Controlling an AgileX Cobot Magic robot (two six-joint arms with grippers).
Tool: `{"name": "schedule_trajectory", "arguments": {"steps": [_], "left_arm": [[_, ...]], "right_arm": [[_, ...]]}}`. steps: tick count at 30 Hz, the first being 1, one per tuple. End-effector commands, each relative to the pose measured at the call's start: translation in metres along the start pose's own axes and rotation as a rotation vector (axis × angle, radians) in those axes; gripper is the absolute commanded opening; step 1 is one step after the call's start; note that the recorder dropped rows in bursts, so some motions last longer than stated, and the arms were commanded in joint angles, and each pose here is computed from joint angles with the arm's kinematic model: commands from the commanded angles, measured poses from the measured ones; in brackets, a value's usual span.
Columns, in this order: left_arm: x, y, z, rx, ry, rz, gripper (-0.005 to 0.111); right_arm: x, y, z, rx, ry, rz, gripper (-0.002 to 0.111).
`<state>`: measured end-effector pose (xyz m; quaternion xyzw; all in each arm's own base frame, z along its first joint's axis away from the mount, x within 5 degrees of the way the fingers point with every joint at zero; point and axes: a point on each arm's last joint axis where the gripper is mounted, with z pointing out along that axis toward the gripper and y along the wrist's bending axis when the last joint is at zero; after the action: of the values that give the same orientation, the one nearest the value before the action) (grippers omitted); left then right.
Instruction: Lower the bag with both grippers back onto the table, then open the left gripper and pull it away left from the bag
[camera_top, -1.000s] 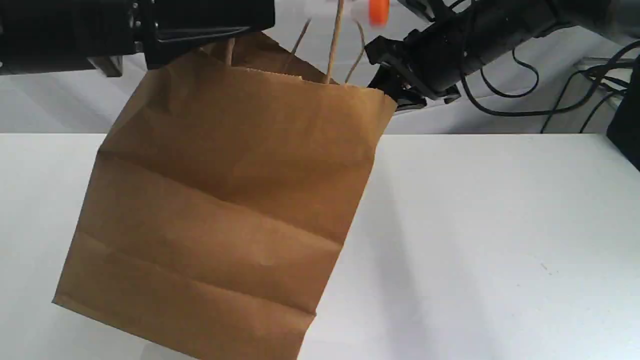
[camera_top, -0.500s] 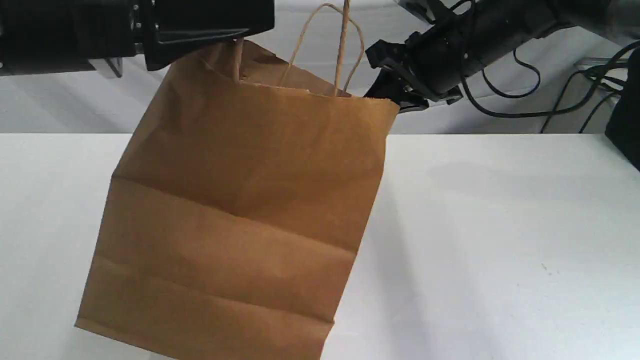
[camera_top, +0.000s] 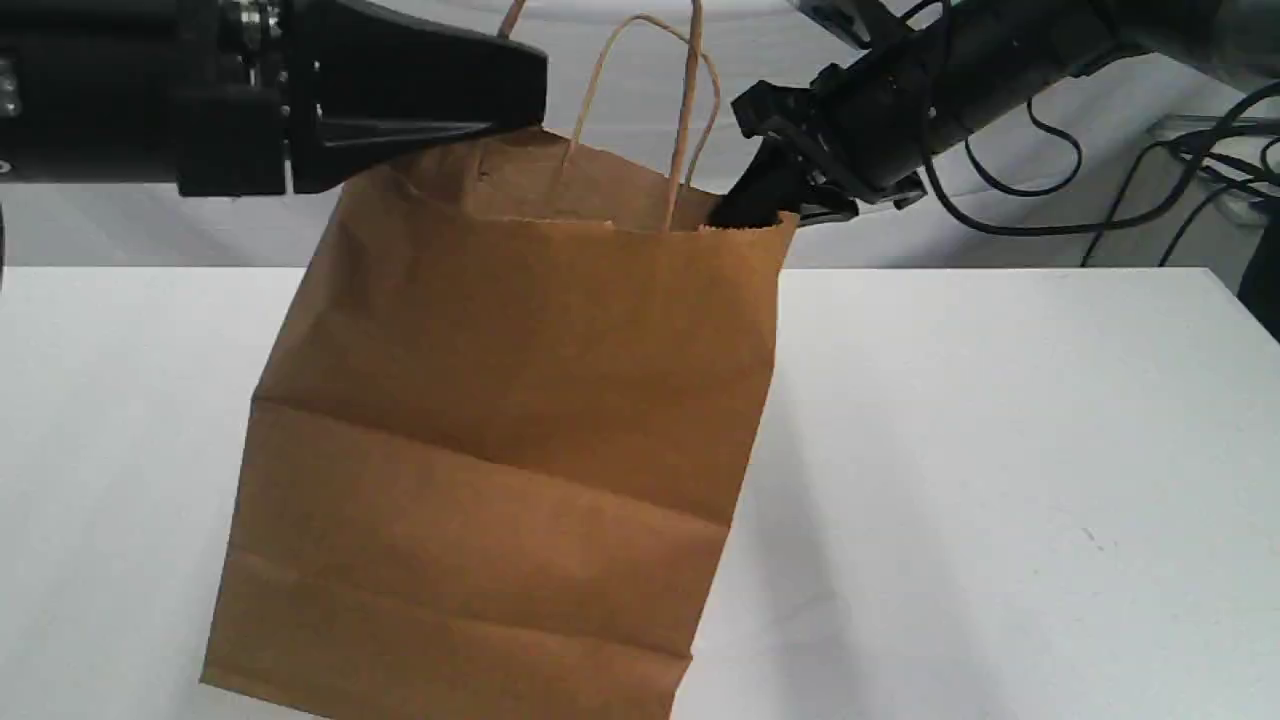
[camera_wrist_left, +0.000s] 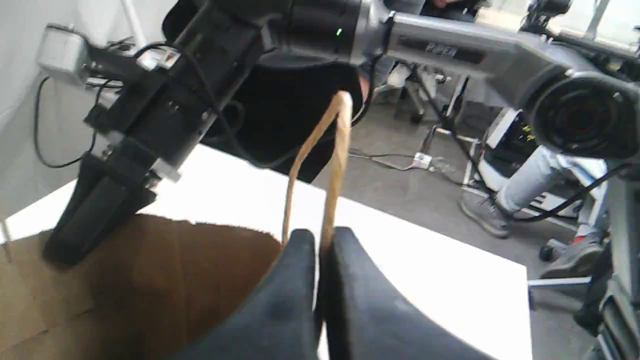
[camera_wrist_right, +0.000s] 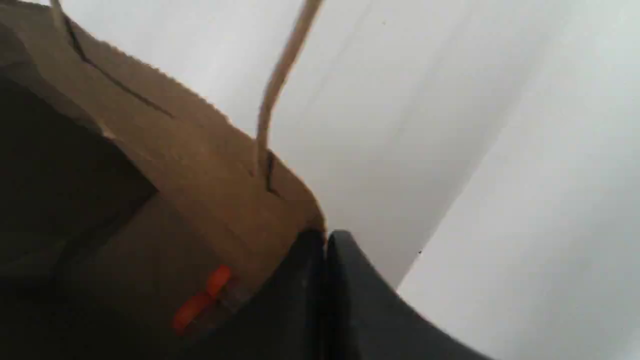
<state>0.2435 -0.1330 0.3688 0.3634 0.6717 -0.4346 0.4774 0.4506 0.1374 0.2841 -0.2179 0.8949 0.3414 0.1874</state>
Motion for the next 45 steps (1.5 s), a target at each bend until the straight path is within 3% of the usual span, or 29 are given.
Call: {"name": "schedule_trajectory", "arguments": {"steps": [1, 14, 25, 35, 45], "left_arm": [[0.002, 0.003, -0.002, -0.044, 0.001, -0.012, 0.0], [0.043, 0.01, 0.001, -0.074, -0.123, -0.062, 0.0], [0.055, 0.009, -0.001, -0.076, -0.209, -0.057, 0.0], [0.079, 0.026, 0.014, -0.021, -0.18, -0.166, 0.0], [0.084, 0.032, 0.016, -0.051, -0.158, -0.161, 0.0]], "right_arm": [[-0.001, -0.003, -0.005, 0.014, -0.016, -0.001, 0.0], [-0.003, 0.016, -0.034, 0.092, -0.041, -0.076, 0.0], [-0.005, 0.03, -0.049, 0.083, -0.08, -0.095, 0.0], [-0.006, 0.036, -0.055, 0.085, -0.091, -0.104, 0.0], [-0.003, 0.026, -0.05, 0.15, -0.052, -0.097, 0.0]]}}
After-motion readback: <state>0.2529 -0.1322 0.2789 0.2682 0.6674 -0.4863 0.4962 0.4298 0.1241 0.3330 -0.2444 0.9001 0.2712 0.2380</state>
